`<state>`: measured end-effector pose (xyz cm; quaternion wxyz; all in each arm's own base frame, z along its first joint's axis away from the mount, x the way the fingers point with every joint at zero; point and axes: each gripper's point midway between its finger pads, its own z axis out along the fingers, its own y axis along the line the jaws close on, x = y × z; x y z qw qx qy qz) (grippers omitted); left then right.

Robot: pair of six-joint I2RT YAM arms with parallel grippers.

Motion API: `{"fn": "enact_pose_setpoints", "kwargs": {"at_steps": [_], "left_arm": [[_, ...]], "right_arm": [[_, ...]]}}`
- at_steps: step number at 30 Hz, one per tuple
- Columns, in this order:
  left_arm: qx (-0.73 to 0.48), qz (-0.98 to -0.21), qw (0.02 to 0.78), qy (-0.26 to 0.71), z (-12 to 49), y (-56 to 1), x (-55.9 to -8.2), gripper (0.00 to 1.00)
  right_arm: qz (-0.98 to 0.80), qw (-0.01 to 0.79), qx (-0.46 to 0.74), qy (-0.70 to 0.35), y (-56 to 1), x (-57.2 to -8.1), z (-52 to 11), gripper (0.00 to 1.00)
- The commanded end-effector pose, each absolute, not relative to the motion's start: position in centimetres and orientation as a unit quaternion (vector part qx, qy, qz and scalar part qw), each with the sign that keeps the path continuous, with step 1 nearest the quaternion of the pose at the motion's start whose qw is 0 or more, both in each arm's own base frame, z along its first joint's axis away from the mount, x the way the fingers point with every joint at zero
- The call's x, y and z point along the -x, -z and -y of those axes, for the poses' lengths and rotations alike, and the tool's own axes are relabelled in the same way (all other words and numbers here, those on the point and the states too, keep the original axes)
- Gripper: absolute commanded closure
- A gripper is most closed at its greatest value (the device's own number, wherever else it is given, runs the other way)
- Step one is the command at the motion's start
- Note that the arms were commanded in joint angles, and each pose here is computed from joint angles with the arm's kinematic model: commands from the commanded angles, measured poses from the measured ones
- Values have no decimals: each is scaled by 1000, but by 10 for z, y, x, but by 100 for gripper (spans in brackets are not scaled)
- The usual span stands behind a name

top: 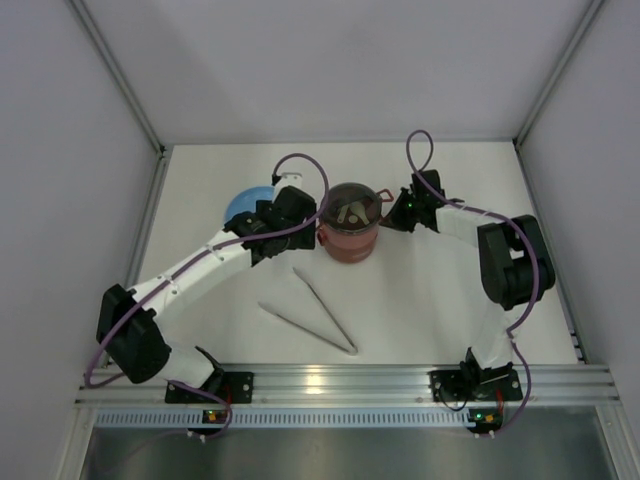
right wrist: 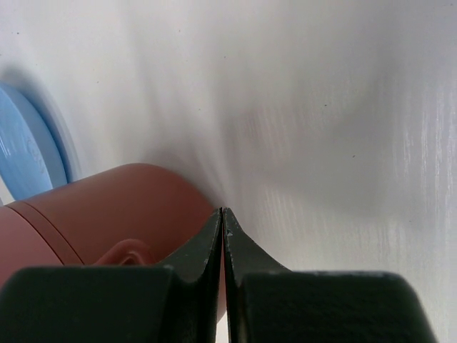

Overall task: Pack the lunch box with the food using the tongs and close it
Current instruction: Close the fastener on the packing box.

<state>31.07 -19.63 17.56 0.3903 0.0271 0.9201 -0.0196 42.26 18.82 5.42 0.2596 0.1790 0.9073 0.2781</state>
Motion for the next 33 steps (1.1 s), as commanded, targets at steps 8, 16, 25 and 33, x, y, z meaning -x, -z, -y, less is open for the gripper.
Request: {"fn": "enact_pose_setpoints", "kwargs": {"at_steps": [8, 16, 25, 33], "left_arm": [[4, -903, 429, 18, 184, -217, -315, 17], [9, -903, 430, 18, 190, -213, -329, 17], [10, -908, 419, 19, 200, -198, -351, 17], [5, -914, 406, 12, 207, -183, -359, 18]], "right_arm": [[-896, 325, -182, -243, -101, -428, -147, 100], [-886, 391, -172, -183, -161, -438, -113, 100], [-873, 451, -122, -140, -233, -457, -111, 100], [-877, 467, -71, -93, -246, -463, -129, 100]]}}
